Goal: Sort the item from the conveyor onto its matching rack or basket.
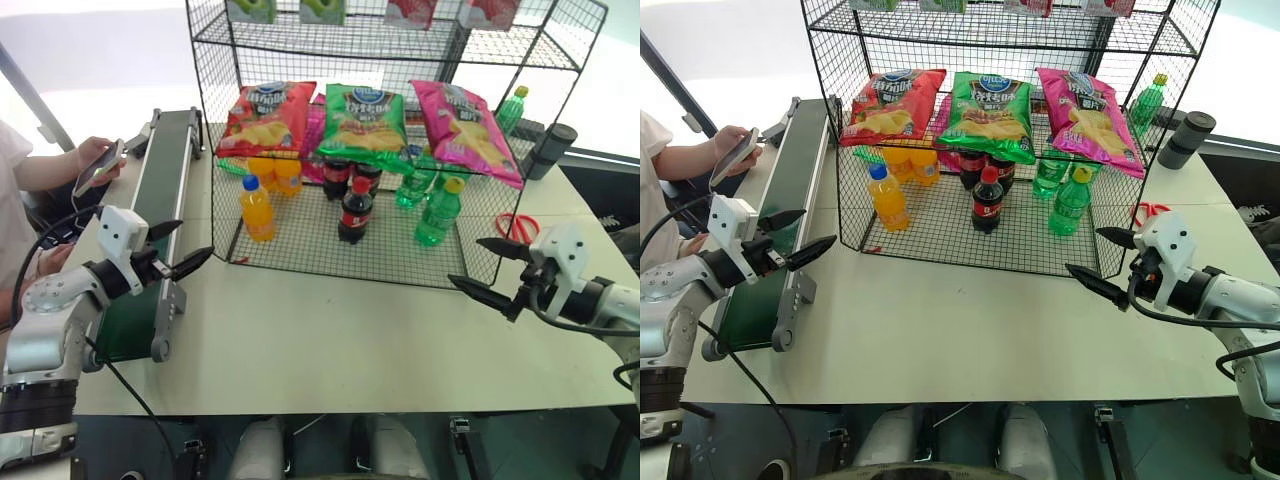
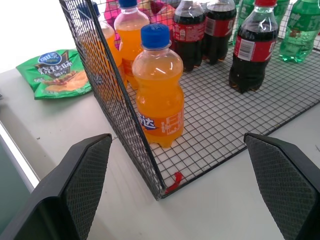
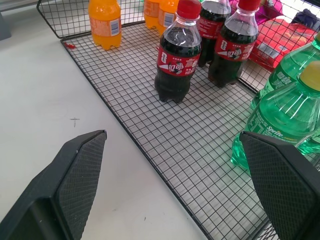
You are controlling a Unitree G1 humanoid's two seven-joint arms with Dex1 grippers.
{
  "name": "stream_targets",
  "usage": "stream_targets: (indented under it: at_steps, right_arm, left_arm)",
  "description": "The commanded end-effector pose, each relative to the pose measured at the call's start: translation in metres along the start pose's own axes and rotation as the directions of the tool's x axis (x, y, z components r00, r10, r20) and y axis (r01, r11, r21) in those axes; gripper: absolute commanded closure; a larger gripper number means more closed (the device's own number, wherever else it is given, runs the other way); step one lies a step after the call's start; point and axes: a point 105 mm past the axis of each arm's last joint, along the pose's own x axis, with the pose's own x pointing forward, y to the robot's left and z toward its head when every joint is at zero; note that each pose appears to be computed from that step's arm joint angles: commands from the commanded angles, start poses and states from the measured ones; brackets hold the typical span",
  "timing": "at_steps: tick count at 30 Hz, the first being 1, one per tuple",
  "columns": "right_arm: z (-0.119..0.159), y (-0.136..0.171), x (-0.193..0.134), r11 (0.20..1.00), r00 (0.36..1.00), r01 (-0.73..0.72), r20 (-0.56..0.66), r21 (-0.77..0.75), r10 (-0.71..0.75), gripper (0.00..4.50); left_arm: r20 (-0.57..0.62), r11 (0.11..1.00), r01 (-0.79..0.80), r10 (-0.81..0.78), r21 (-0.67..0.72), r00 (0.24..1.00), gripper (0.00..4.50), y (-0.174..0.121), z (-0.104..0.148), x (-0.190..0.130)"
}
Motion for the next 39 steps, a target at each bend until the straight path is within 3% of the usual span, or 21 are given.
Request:
stream_targets:
  at_steps: [1, 12, 18, 24, 39]
  right_arm:
    - [0.012, -0.001, -0.001, 0.999, 1.0, 0.005, 0.029, -0.045, -0.003, 0.07]
    - [0.008, -0.005, -0.005, 0.996, 1.0, 0.004, 0.016, -0.093, -0.003, 0.07]
    - [0.006, -0.006, -0.004, 0.994, 1.0, 0.0, 0.019, -0.109, 0.002, 0.07]
    - [0.004, -0.004, -0.005, 0.993, 1.0, -0.012, 0.006, -0.12, 0.013, 0.07]
    - [0.004, -0.009, -0.011, 0.993, 0.999, -0.02, 0.039, -0.116, 0.025, 0.07]
  left_arm:
    - [0.031, 0.996, -0.01, 0.007, 0.085, 0.999, 0.0, 0.004, 0.012, -0.003]
    - [0.039, 0.996, 0.03, -0.034, 0.084, 0.999, 0.0, 0.01, 0.016, -0.008]
    - [0.044, 0.983, -0.016, 0.008, 0.185, 0.999, 0.0, 0.016, 0.016, -0.011]
    - [0.043, 0.983, -0.019, 0.011, 0.185, 0.999, 0.0, 0.02, 0.017, -0.011]
    - [0.052, 0.977, 0.024, -0.036, 0.212, 0.998, 0.0, 0.016, 0.021, -0.006]
